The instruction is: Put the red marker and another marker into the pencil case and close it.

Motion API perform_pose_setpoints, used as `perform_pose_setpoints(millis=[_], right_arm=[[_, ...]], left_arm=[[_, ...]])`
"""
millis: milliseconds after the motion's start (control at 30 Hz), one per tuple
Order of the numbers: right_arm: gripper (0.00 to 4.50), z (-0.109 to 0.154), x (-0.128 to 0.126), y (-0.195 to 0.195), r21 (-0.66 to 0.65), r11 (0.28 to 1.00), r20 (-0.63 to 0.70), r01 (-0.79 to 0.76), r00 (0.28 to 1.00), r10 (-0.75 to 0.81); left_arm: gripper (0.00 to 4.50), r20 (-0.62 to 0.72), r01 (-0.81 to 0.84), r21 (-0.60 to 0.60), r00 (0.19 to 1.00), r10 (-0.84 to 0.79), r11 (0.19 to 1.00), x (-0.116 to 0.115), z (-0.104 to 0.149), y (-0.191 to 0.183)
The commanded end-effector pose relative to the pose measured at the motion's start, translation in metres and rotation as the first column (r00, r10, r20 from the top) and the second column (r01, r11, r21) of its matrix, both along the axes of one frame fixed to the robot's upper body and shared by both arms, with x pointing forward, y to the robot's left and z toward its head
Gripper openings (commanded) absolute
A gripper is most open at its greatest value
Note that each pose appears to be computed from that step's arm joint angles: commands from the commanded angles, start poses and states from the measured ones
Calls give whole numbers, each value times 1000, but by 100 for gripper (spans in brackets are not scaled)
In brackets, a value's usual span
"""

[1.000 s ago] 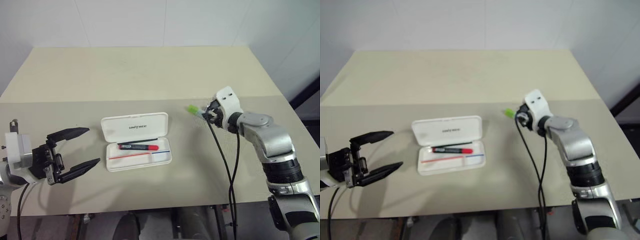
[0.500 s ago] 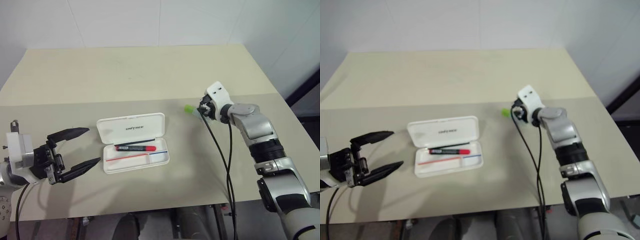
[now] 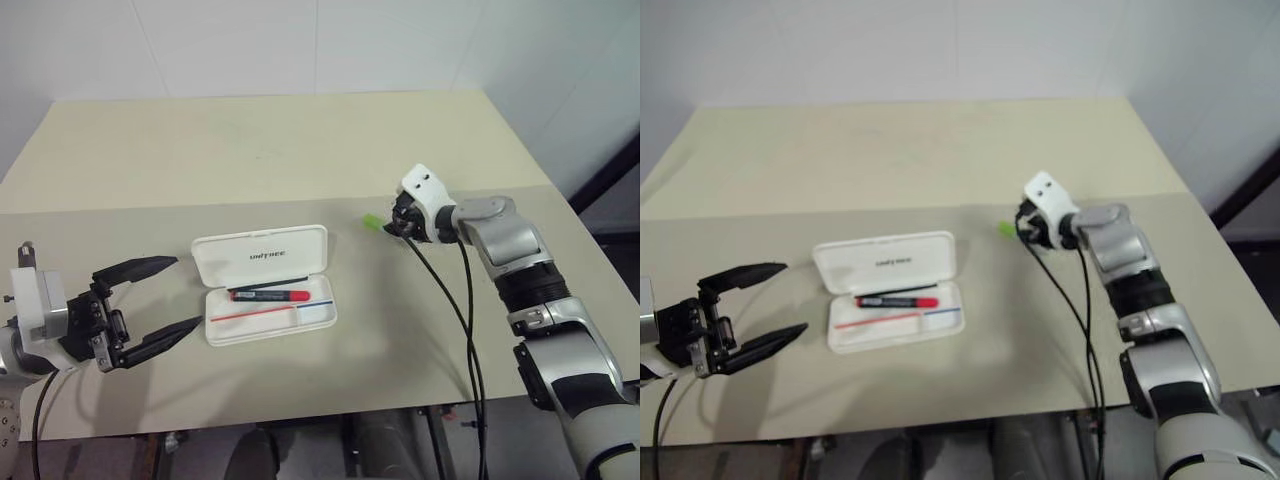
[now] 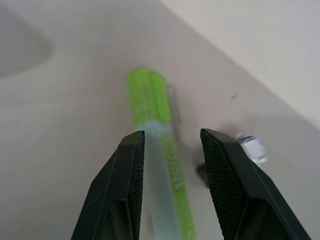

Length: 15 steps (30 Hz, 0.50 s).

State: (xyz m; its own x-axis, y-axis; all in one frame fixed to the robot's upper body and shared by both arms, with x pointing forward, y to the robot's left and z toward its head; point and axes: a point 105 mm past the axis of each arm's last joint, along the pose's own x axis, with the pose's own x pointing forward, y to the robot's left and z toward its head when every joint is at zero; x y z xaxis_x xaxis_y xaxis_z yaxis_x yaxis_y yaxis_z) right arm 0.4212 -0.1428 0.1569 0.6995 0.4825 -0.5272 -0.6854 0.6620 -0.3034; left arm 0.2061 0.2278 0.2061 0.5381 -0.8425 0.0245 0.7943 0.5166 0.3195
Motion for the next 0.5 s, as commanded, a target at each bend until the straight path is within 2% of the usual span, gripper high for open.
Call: perform_pose_setpoints(millis=[33,333,500], right_arm=[[183,-4,-2,-10,-42,999,-19,19,1000,-20],[183,-16,0,-8,-71,997,-31,26,999,-28],[183,-23,-1,-2,-95,995,-41,-29,999,25]], left_arm=[[450,44,5,-4,999,-4,1000,-3,9,-2],[450,47,2,-3,999,-2,1000,-1,9,-1],[450,49,-1,-2,999,1,1000,-1,9,-1]])
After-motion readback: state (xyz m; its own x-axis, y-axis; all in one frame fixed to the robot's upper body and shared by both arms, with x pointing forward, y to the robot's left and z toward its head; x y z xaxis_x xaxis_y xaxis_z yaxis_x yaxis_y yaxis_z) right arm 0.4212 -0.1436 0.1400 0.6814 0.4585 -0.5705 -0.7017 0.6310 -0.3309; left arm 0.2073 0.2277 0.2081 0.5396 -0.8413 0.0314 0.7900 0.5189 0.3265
